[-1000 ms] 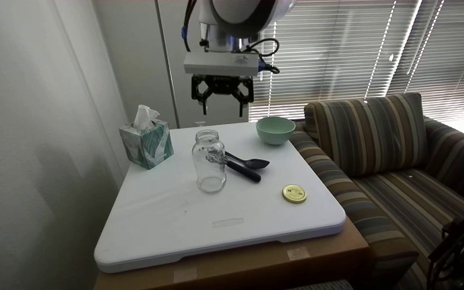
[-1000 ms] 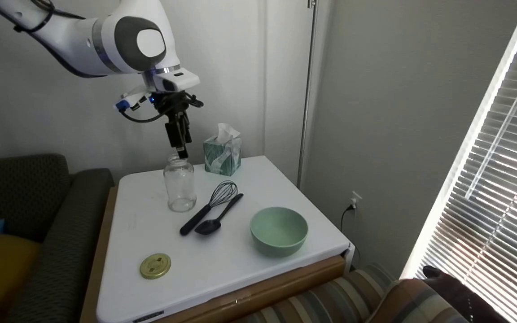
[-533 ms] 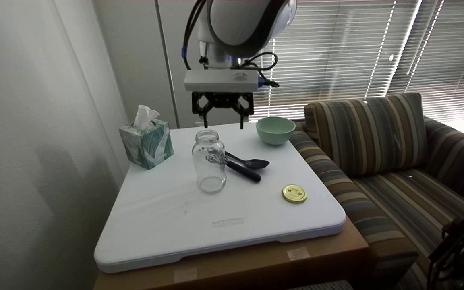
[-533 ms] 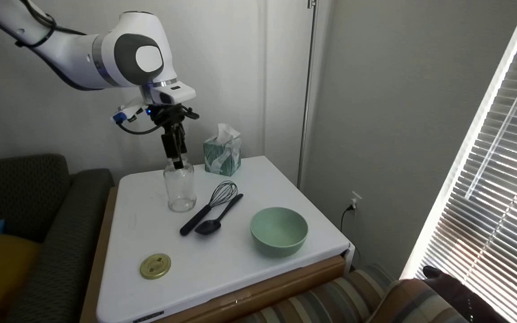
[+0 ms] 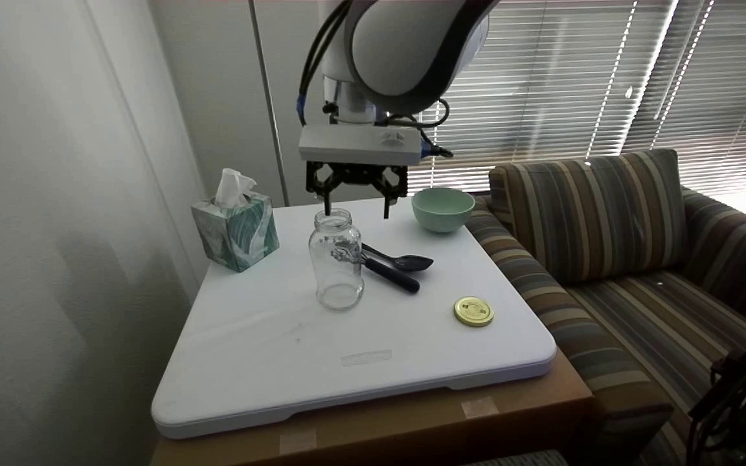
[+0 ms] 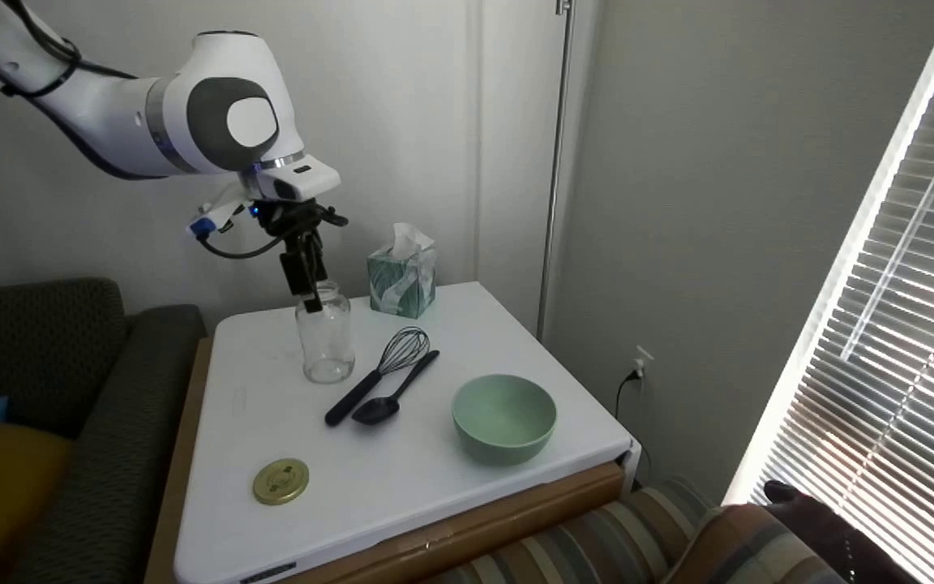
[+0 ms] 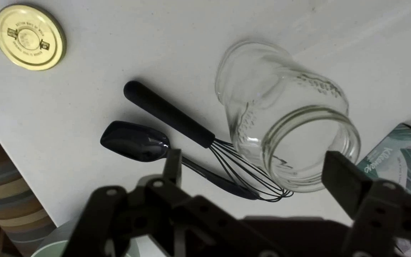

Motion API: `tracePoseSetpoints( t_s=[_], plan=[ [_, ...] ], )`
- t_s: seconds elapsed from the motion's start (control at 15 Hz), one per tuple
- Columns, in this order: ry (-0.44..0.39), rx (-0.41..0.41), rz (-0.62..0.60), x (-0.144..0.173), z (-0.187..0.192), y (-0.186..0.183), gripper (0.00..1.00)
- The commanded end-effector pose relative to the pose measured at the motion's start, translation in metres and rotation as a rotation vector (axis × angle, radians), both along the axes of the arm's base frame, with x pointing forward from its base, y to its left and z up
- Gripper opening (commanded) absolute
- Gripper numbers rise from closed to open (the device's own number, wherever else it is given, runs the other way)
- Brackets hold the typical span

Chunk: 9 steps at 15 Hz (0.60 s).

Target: Put the spoon on the table and then move the jar to the right

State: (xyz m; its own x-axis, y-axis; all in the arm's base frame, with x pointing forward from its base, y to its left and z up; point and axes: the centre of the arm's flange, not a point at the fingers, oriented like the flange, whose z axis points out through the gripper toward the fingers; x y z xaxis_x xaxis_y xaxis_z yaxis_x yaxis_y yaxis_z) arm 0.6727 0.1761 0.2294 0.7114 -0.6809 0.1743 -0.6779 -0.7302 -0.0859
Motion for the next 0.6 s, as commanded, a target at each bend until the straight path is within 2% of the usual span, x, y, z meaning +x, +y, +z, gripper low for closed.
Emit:
tracePoseSetpoints(
  t_s=[0.0,0.33,0.47,0.53],
  plan=[
    [-0.015,0.009,0.005,-0.023,-0.007,-0.014,1.00],
    [-0.053,0.049,-0.009,-0.024,-0.024,-0.022,1.00],
    [-0.060,0.075,-0.028,-0.023,-0.031,-0.023,0.74],
    [-0.062,0.084,-0.034,-0.022,-0.034,-0.022,0.66]
  ],
)
